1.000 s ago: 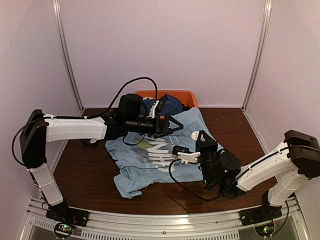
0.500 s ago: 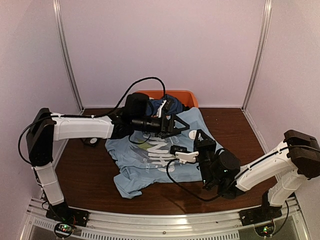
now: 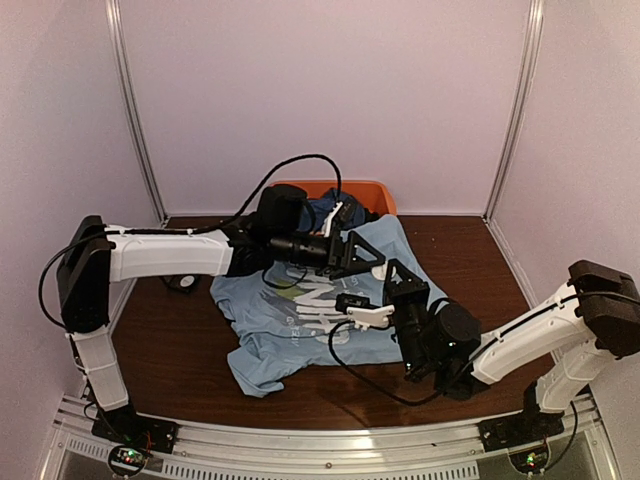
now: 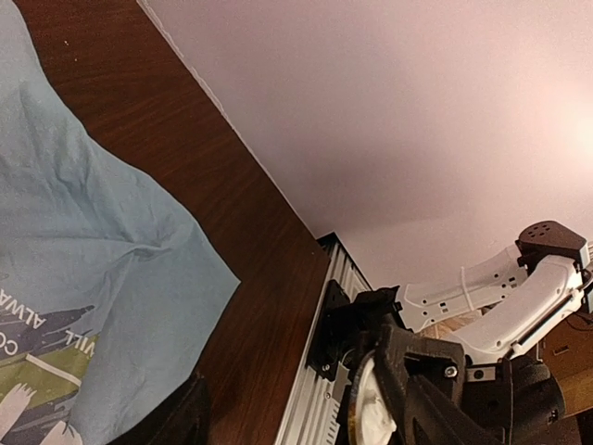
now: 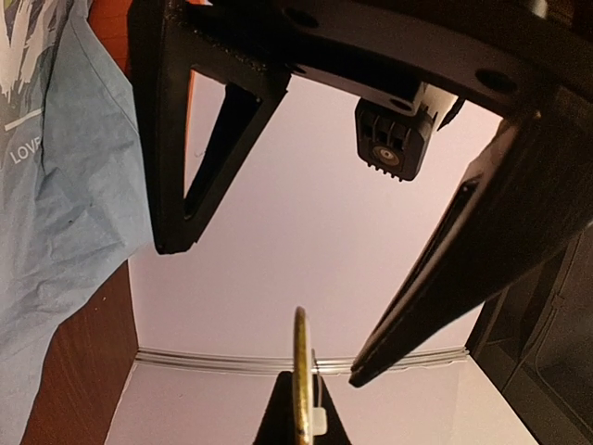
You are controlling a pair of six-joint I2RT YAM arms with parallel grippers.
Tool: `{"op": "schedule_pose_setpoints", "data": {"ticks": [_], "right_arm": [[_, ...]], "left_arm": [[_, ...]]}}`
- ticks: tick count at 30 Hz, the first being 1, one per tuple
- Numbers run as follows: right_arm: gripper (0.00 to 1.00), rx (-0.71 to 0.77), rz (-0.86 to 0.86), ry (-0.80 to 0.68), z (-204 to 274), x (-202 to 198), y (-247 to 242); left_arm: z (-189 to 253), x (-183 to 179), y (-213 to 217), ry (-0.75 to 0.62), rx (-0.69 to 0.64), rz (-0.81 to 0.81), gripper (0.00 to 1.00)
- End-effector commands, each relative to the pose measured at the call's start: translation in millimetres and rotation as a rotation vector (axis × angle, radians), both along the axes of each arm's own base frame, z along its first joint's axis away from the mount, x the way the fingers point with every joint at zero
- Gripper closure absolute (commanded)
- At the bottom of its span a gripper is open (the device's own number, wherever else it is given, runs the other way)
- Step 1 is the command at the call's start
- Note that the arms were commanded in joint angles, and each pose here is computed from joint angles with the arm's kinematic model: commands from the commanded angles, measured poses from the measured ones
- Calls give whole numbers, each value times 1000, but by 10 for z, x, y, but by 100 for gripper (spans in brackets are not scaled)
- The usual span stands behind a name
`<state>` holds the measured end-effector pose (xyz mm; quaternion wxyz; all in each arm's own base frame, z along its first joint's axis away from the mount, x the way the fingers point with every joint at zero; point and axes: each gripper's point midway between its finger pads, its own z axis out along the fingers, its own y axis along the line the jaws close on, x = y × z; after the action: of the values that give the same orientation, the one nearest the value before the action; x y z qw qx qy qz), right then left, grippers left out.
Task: Pin the brooch onto the clothing
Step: Pass from the right arm to the left
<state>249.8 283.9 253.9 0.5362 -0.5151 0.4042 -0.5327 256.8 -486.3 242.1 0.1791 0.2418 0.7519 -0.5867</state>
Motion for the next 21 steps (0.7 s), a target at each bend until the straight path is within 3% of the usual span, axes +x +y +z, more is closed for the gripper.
{"op": "schedule_pose_setpoints", "data": {"ticks": [1, 4, 13, 21], "right_arm": [[100, 333, 10, -130, 586, -102, -223], [100, 324, 8, -129, 573, -96, -201], [100, 316, -10, -118, 531, -85, -229], [100, 320, -21, -113, 519, -76, -268]], "left_arm": [[12, -31, -33, -16, -12, -26, 31], [9, -51, -33, -12, -25, -35, 41], [134, -132, -6, -21, -82, -64, 56], [227, -179, 41, -33, -101, -74, 60]]}}
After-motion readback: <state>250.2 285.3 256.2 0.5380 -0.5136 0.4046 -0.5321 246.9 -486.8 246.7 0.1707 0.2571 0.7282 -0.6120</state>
